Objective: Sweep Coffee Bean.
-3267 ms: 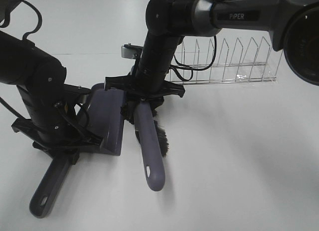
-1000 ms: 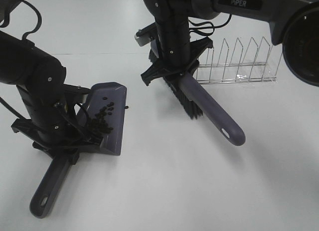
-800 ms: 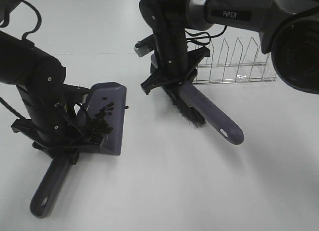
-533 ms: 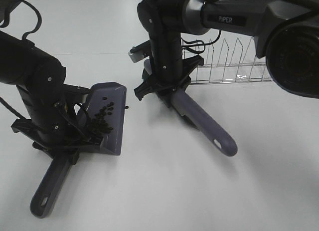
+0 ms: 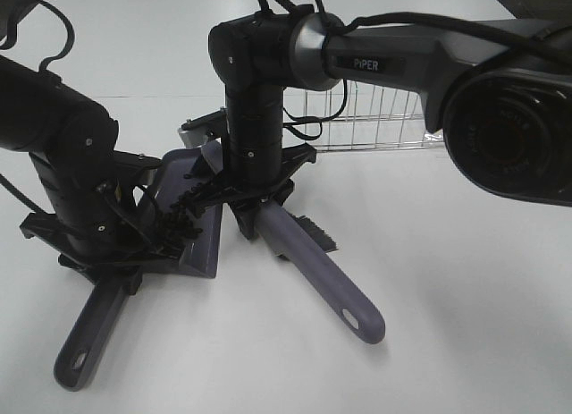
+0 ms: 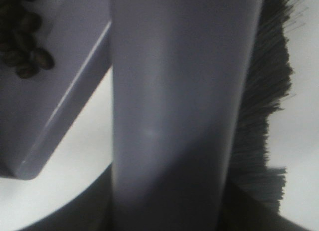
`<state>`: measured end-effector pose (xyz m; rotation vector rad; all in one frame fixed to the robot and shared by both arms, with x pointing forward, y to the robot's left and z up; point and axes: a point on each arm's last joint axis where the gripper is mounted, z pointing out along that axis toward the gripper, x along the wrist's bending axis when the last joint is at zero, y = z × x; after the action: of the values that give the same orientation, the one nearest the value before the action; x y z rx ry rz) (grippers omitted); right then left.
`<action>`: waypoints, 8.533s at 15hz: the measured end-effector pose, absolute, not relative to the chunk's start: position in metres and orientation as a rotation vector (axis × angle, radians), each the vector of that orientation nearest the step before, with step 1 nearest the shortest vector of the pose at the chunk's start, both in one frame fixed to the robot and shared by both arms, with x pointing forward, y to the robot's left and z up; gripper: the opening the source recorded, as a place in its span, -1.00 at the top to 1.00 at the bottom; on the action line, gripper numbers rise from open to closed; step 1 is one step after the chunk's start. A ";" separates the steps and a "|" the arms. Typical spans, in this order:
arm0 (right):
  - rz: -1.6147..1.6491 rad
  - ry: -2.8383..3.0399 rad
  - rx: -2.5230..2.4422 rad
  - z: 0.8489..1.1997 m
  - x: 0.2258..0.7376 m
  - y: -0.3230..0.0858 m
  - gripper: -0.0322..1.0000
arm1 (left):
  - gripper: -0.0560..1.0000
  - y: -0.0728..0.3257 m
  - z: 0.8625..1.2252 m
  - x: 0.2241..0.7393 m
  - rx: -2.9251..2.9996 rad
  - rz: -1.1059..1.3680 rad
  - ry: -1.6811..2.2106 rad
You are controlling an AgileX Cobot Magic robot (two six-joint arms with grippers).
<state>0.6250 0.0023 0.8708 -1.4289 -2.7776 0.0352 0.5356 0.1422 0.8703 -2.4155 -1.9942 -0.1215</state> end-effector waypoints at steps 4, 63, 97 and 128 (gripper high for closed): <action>-0.069 -2.666 -1.375 0.874 0.618 0.013 0.33 | 0.27 0.142 0.870 0.536 -2.416 -0.121 -1.994; 0.115 -2.302 -2.132 0.906 0.699 -0.244 0.33 | 0.27 0.142 0.870 0.534 -2.388 -0.093 -1.999; -0.313 -2.226 -2.219 0.927 0.748 -0.248 -0.25 | 0.27 0.142 0.870 0.532 -2.359 -0.064 -2.007; -0.768 -2.321 -2.254 1.118 0.666 -0.250 -0.25 | -0.53 0.145 0.942 0.592 -2.395 -0.094 -2.089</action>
<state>0.6660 -0.2501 1.1178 -2.2540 -2.3207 -0.7683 0.5920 0.1447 0.9418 -2.3945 -2.0888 -0.0941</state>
